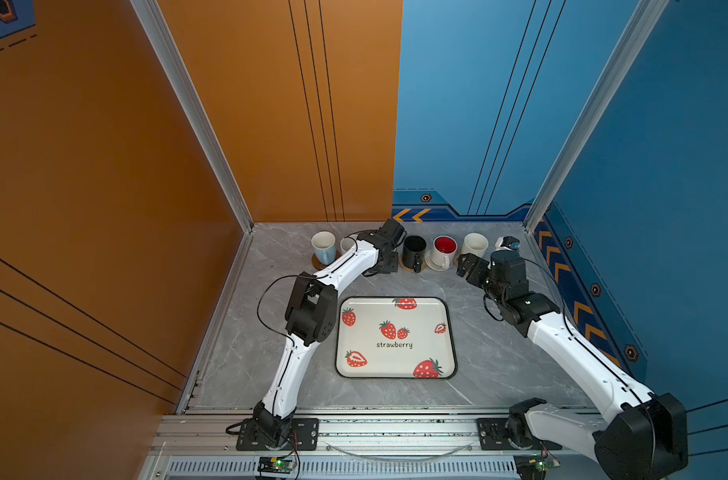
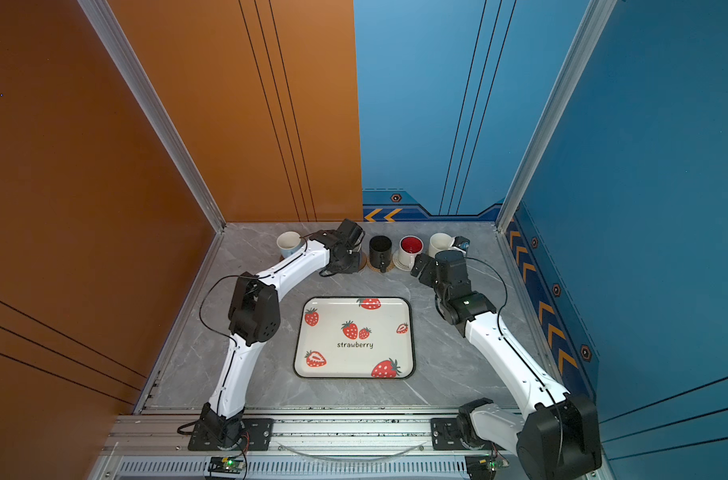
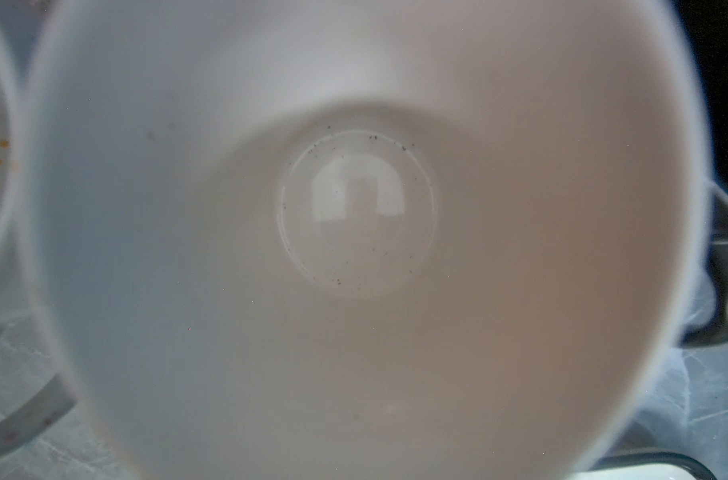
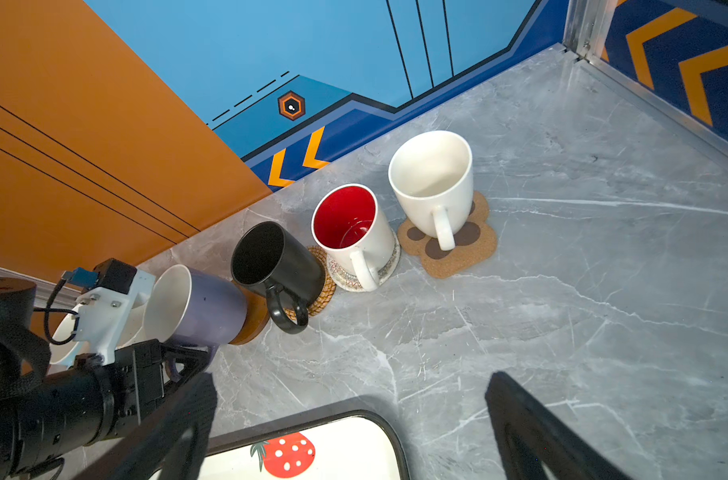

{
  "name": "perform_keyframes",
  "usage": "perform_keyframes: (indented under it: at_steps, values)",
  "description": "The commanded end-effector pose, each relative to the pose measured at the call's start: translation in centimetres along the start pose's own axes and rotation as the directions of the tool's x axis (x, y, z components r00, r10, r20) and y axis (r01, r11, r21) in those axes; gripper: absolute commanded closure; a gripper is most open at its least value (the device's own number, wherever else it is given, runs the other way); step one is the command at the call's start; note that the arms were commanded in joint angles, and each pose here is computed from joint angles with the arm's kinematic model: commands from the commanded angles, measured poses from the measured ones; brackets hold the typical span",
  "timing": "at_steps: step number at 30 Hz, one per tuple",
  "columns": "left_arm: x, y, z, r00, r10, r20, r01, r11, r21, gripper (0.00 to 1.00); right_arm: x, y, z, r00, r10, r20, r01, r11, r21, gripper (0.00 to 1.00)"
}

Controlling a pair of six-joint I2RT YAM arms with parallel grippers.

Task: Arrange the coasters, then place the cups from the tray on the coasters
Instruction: 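Lower the lavender mug onto the wooden coaster with the left gripper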

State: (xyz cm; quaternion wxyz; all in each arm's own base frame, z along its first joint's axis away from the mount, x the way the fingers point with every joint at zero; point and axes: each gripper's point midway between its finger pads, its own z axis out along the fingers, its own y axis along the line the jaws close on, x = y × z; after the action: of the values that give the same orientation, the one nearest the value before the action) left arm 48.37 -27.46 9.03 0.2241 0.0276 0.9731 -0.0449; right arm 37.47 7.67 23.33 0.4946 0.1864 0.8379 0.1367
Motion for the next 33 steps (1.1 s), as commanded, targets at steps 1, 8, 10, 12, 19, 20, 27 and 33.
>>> perform_keyframes:
  at_steps: [1,8,10,12,19,20,27,33]
  values:
    - [-2.2,-0.4,-0.9,0.998,-0.034,0.057,0.033,0.999,0.029,1.00,0.4,-0.4,-0.1,1.000,0.020,-0.010,-0.020,1.000,-0.001,0.00]
    - [-2.0,-0.3,-0.4,0.998,-0.050,0.048,0.049,0.999,0.023,1.00,0.3,-0.7,-0.2,1.000,0.025,-0.008,-0.025,1.000,0.002,0.00]
    - [-2.1,-0.2,-0.3,0.997,-0.054,0.050,0.053,0.998,0.020,1.00,0.3,-0.8,-0.2,1.000,0.026,-0.009,-0.026,1.000,0.004,0.00]
    - [-2.1,-0.2,-0.2,0.997,-0.057,0.051,0.057,0.998,0.017,1.00,0.3,-0.8,-0.2,1.000,0.027,-0.008,-0.027,1.000,0.001,0.00]
    - [-2.5,-0.2,0.3,0.997,-0.061,0.050,0.061,0.998,0.015,1.00,0.3,-1.0,0.0,0.999,0.030,-0.011,-0.030,1.000,0.004,0.00]
    - [-2.5,-0.2,0.4,0.997,-0.064,0.051,0.063,0.998,0.016,1.00,0.3,-1.0,0.0,0.999,0.031,-0.011,-0.031,1.000,0.005,0.00]
    - [-2.6,-0.2,0.7,0.996,-0.070,0.049,0.069,0.998,0.011,1.00,0.3,-1.2,0.0,0.999,0.033,-0.012,-0.033,0.999,0.006,0.00]
    - [-2.5,0.3,0.7,0.996,-0.068,0.052,0.069,0.998,-0.012,1.00,0.3,-1.3,0.0,0.999,0.035,-0.011,-0.035,0.999,0.007,0.00]
